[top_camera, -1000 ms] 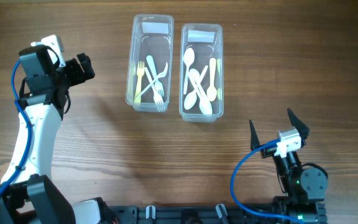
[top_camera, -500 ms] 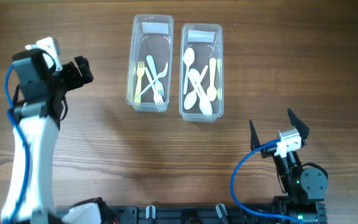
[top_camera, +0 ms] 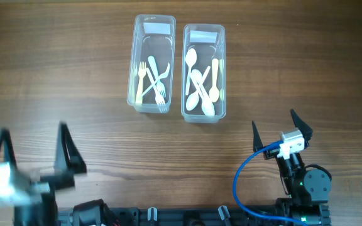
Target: Pack container
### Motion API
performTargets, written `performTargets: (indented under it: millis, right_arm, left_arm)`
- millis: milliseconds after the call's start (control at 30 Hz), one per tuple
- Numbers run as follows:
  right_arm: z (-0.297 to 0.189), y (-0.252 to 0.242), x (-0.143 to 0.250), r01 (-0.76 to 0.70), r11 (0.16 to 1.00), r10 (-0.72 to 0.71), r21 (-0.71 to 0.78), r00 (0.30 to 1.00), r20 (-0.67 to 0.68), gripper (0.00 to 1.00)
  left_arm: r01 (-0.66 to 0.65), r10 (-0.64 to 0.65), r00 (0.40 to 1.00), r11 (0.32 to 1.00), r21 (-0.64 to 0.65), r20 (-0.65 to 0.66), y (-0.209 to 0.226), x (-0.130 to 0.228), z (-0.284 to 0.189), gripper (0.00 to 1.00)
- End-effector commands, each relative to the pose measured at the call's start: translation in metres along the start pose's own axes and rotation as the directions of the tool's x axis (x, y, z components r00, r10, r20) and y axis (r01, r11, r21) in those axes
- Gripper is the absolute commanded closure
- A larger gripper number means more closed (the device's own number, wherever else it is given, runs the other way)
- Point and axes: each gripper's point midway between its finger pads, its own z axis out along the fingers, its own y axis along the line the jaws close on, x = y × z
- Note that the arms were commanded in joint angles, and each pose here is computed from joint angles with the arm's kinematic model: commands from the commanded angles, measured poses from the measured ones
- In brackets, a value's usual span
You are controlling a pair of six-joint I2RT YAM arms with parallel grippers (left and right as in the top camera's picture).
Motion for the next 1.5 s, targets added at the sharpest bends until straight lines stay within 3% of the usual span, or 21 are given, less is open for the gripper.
performTargets:
  millis: [0,267,500,867,1200,1367,1467]
  right_arm:
    - [-0.001,0.0,-0.002,0.01,1.0,-0.01,-0.003,1.0,0.012,0.0]
    - [-0.001,0.0,-0.002,0.01,1.0,-0.01,-0.003,1.0,0.012,0.0]
    - [-0.001,0.0,-0.002,0.01,1.0,-0.01,-0.003,1.0,0.011,0.0]
    - [-0.001,0.0,-0.002,0.01,1.0,-0.01,-0.003,1.0,0.012,0.0]
    - [-0.001,0.0,-0.002,0.01,1.0,-0.01,-0.003,1.0,0.011,0.0]
    - [-0.001,0.0,-0.002,0.01,1.0,-0.01,-0.003,1.0,0.011,0.0]
    - [-0.001,0.0,-0.002,0.01,1.0,-0.01,-0.003,1.0,0.012,0.0]
  left_arm:
    - [0.005,-0.006,1.0,1.0,0.015,0.018,-0.006,0.008,-0.038,0.0]
    - [0.062,-0.043,0.958,0.996,0.059,-0.283,-0.006,0.103,-0.06,0.0]
    - [0.093,-0.055,0.909,0.993,0.072,-0.414,-0.003,0.171,-0.033,0.0]
    - [0.099,-0.052,0.918,0.99,0.102,-0.393,0.006,0.256,0.026,0.0]
    - [0.101,-0.053,0.913,0.99,0.099,-0.403,0.013,0.305,0.037,0.0]
    - [0.09,-0.043,0.921,0.991,0.103,-0.386,0.013,0.302,0.039,0.0]
    - [0.015,0.053,0.926,0.984,0.177,-0.373,0.003,0.302,0.038,0.0]
